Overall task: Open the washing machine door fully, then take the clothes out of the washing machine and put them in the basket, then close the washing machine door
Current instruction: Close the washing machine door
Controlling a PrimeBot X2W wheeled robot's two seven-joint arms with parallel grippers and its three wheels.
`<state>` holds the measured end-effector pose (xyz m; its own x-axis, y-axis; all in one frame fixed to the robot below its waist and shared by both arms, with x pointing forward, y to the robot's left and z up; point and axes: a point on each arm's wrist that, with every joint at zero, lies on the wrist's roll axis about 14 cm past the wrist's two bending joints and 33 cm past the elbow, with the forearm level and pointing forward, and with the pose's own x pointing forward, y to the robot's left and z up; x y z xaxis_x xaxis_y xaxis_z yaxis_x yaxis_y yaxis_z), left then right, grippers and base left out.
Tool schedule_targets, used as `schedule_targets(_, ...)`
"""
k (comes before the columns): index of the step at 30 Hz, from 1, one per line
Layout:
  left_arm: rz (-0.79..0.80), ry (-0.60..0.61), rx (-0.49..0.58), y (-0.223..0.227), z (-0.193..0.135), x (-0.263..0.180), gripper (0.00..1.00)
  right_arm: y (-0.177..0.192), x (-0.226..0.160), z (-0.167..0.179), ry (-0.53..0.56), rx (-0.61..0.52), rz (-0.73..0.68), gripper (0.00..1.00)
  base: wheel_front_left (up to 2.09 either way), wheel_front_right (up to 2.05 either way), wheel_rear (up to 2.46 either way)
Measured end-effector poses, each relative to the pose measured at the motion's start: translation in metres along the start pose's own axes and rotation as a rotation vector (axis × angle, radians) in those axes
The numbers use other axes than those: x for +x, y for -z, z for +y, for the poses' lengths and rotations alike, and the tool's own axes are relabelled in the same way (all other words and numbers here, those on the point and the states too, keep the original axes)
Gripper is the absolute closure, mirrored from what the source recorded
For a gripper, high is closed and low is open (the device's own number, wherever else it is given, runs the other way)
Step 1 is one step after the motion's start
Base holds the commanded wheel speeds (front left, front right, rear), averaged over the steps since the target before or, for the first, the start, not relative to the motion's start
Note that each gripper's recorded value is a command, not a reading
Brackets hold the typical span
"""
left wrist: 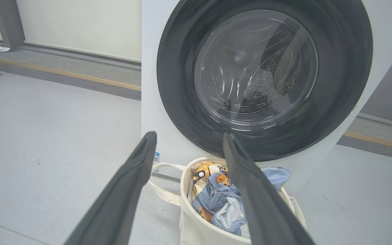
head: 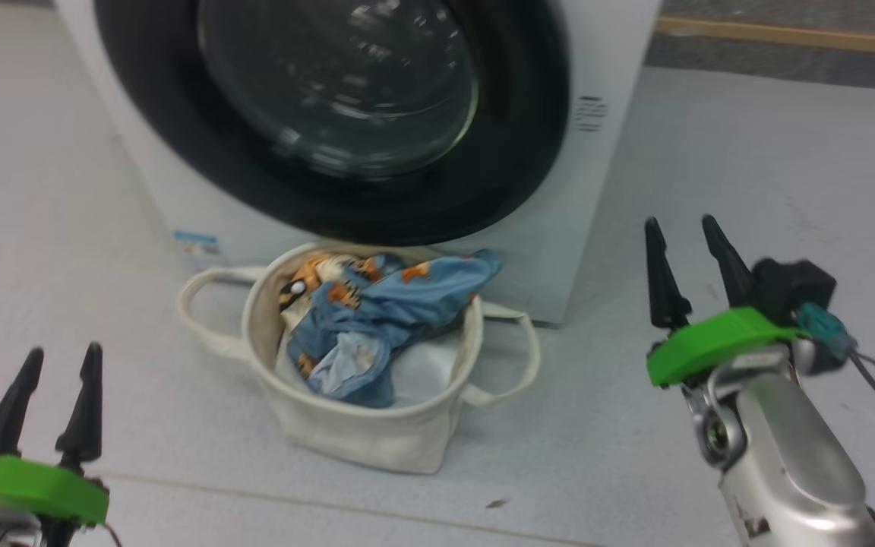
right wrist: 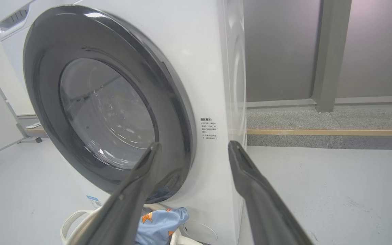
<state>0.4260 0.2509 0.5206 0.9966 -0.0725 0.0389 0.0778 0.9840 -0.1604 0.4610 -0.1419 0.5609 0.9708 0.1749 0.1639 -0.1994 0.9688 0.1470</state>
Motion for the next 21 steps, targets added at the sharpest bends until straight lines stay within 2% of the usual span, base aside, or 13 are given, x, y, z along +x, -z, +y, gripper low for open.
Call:
schedule_targets(8,-0.001,0.038,-0.055,-0.001,-0.017,0.008,0.0,-0.017,-0.053,-0.045,0.137,-0.03,-0.048,0.0,0.0,0.0,0.0)
schedule_targets(16,-0.014,0.105,-0.04,-0.009,-0.04,0.013,0.0,-0.021,-0.088,-0.056,0.181,-0.04,-0.06,0.0,0.0,0.0,0.0)
schedule_targets(21,0.003,0.152,-0.019,-0.006,-0.054,0.011,0.0,-0.025,-0.097,-0.058,0.195,-0.032,-0.076,0.0,0.0,0.0,0.0)
